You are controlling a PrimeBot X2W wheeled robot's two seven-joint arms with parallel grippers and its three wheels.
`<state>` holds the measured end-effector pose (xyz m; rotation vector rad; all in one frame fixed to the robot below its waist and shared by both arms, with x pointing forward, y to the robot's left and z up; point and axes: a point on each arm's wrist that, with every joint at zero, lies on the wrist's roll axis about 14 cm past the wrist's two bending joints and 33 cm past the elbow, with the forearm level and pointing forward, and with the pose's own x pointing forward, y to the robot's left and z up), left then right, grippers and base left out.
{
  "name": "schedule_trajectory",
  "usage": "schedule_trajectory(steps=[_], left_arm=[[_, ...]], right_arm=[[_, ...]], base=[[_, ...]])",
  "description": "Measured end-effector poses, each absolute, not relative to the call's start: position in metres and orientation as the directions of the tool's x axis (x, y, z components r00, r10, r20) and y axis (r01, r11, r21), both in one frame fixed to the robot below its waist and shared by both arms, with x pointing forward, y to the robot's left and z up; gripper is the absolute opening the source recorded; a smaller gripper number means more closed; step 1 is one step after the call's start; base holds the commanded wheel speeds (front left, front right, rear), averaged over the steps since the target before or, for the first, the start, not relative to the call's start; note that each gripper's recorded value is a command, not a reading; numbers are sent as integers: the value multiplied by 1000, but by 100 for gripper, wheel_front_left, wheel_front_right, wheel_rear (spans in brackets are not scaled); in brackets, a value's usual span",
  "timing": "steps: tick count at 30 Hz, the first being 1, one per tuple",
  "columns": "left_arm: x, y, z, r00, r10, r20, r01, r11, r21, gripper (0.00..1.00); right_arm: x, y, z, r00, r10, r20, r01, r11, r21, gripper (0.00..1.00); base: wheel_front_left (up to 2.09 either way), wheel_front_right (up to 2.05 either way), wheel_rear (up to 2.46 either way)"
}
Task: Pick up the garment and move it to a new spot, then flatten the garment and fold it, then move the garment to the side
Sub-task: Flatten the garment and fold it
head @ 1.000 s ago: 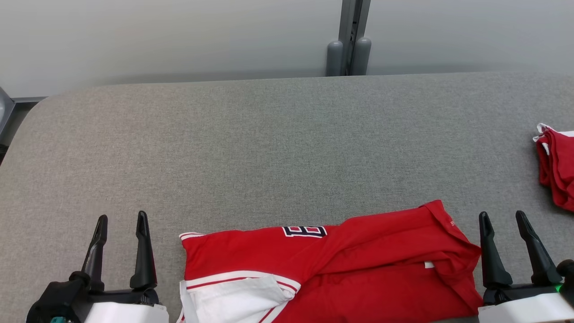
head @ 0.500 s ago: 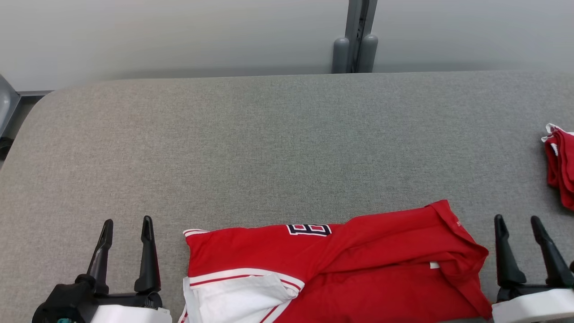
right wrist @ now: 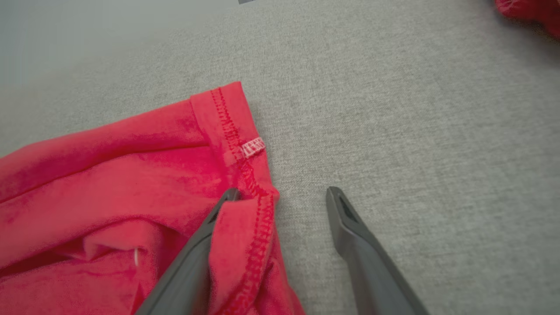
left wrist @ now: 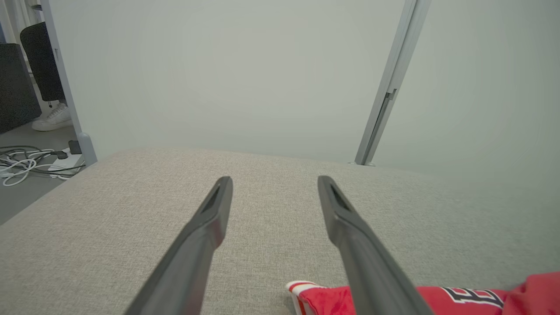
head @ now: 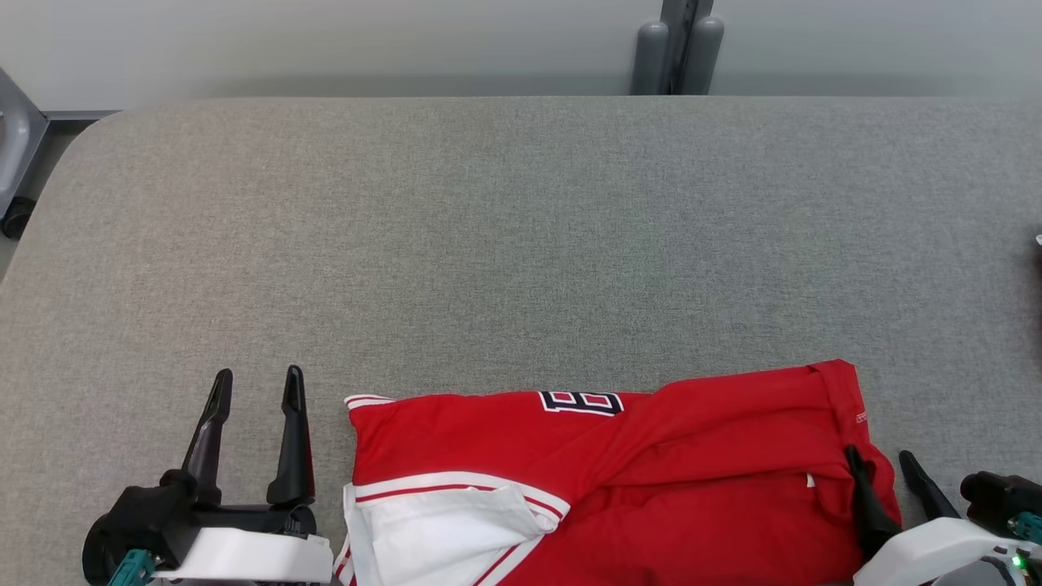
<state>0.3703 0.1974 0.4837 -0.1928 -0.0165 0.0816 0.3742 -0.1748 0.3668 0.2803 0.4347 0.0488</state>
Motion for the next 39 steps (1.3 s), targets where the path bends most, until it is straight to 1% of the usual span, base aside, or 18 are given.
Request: schedule_trajectory(steps=[5, 14, 15, 16, 17, 21, 26, 31, 39], left_arm=[[373, 197, 482, 997, 80, 4, -78, 978, -195, 100], [376, 197, 483, 997, 76, 11, -72, 978, -194, 100], [377, 197, 482, 997, 76, 11, -72, 978, -195, 100], [377, 197, 482, 997, 76, 10, -72, 978, -197, 100], [377, 196, 482, 997, 74, 9, -71, 978, -198, 100], [378, 196, 481, 997, 71, 7, -68, 977, -202, 100], [383, 197, 483, 997, 72, 17, -67, 976, -205, 100], [385, 195, 482, 998, 67, 15, -62, 976, -207, 100], [388, 190, 483, 999, 47, 22, -41, 977, -210, 100]], right_arm=[[368, -157, 355, 881, 157, -446, -6, 947, 322, 100], [365, -141, 356, 872, 205, -445, -34, 931, 362, 100], [365, -141, 356, 871, 206, -445, -35, 932, 362, 61], [364, -141, 355, 868, 209, -450, -40, 933, 357, 13], [363, -141, 355, 866, 212, -452, -45, 935, 353, 0], [362, -136, 353, 856, 229, -464, -53, 931, 361, 0], [368, -152, 357, 878, 183, -443, -14, 933, 359, 0], [374, -205, 365, 906, 53, -421, 85, 949, 304, 0], [375, -288, 385, 918, -157, -365, 252, 941, 227, 0]], base=[[0, 0, 0], [0, 0, 0], [0, 0, 0], [0, 0, 0], [0, 0, 0], [0, 0, 0], [0, 0, 0], [0, 0, 0], [0, 0, 0]])
